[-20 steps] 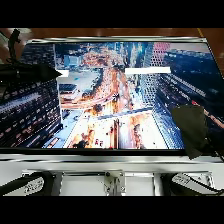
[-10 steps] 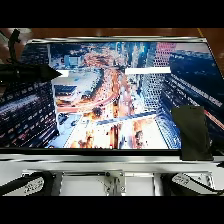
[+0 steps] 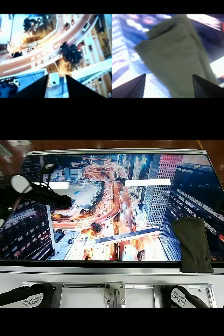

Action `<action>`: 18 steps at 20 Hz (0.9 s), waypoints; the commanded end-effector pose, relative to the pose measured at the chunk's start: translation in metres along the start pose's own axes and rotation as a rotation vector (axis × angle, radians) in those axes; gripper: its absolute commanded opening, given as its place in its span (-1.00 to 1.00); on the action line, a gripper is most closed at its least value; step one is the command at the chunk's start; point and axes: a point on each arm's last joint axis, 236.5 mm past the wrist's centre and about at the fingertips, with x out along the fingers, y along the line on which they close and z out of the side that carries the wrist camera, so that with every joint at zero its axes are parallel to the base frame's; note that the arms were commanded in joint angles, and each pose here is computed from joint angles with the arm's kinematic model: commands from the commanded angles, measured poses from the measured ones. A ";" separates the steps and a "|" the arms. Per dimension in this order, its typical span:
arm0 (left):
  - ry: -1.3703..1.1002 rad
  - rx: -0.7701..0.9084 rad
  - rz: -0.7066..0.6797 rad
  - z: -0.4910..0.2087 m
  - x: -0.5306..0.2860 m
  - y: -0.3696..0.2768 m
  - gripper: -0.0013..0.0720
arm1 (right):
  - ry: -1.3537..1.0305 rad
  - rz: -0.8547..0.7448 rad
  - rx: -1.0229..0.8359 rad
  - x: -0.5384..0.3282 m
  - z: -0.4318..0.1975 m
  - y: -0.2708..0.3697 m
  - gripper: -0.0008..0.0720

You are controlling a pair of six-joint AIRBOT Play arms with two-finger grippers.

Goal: Fold the shirts.

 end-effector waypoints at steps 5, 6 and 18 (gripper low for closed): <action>0.117 0.054 0.193 -0.018 0.028 0.010 0.77 | 0.234 0.103 -0.274 0.046 -0.051 0.122 0.91; 0.116 0.054 0.193 -0.017 0.028 0.010 0.77 | 0.235 0.110 -0.293 0.048 -0.053 0.130 0.91; 0.116 0.054 0.193 -0.017 0.028 0.010 0.77 | 0.237 0.144 -0.333 0.044 -0.060 0.151 0.91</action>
